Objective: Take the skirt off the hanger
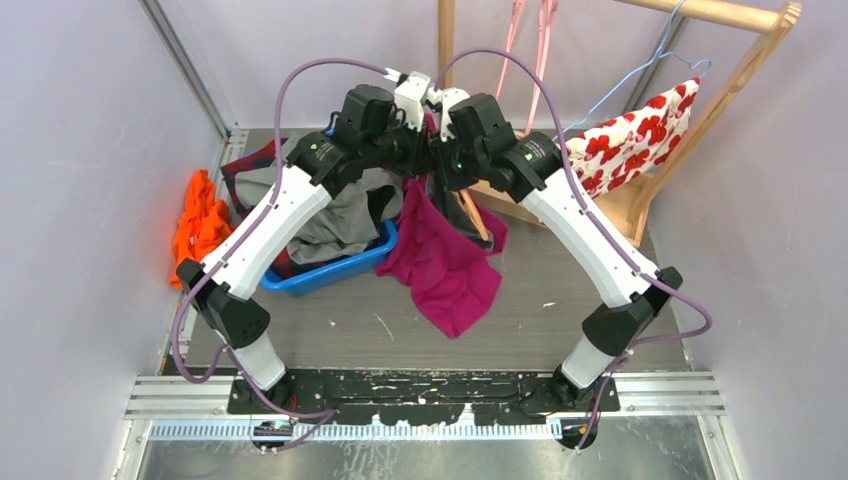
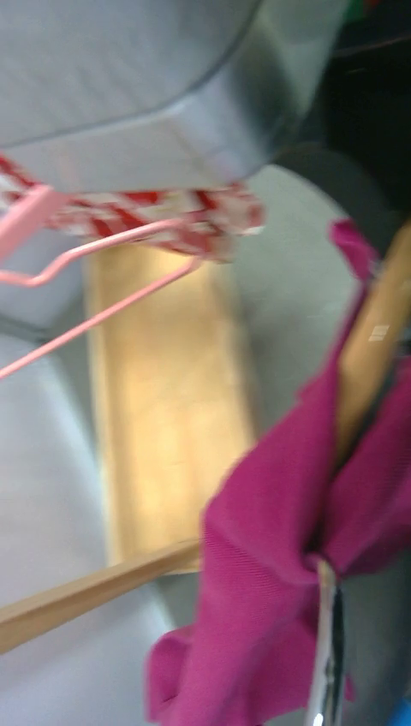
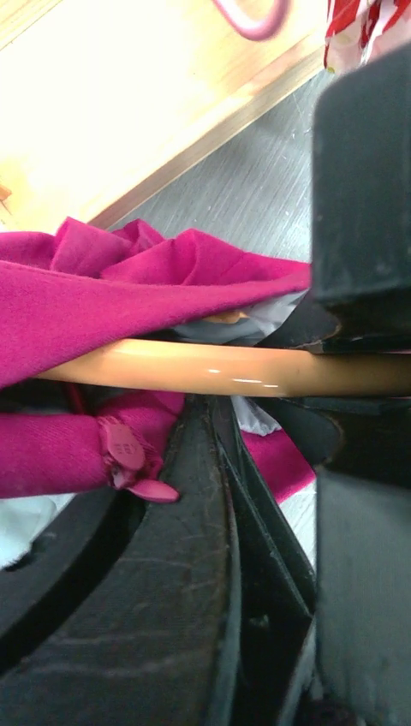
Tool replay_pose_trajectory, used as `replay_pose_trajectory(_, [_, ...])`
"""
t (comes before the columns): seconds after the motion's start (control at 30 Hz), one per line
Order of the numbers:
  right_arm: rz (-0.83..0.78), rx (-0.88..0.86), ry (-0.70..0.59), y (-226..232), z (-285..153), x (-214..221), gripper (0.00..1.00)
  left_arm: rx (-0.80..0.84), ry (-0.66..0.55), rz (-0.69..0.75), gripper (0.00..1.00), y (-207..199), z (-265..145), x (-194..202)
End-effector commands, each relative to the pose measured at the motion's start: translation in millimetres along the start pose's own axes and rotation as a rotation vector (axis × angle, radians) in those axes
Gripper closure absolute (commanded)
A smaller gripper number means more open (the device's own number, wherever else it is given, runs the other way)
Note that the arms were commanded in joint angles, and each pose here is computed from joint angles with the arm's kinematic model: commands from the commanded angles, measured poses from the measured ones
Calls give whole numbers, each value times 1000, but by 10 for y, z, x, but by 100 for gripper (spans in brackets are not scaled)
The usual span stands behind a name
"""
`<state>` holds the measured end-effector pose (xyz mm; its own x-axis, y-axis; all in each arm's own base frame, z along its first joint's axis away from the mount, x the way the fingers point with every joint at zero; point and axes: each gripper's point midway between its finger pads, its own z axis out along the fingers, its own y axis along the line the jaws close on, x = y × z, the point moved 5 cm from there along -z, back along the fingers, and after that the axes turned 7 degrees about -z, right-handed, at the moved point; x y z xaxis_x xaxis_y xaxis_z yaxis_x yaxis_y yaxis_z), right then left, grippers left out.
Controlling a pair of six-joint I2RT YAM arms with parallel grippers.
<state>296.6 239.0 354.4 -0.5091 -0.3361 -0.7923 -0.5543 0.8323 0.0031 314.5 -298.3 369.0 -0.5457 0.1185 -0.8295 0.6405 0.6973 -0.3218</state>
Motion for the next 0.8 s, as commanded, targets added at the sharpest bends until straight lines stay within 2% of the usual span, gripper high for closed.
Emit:
replay_pose_trajectory(0.0, [-2,43,-289,-44,-32,-787,99,132,-54,84,100,-368,-253,-53])
replay_pose_trajectory(0.17, [-10,-2,-280,-22,-405,-687,99,22,-56,140,100,-157,-208,-67])
replay_pose_trajectory(0.33, [-34,9,-236,-80,-772,-424,99,-85,-126,148,100,220,-330,-513])
replay_pose_trajectory(0.47, [-22,-11,-199,-82,-1080,-211,99,-241,-211,157,100,689,-513,-860])
replay_pose_trajectory(0.63, [6,-65,-198,-59,-1583,70,99,-388,-324,60,100,1563,-620,-1202])
replay_pose_trajectory(0.77, [29,-59,-199,-88,-1855,224,99,-423,-340,59,100,1733,-569,-1258])
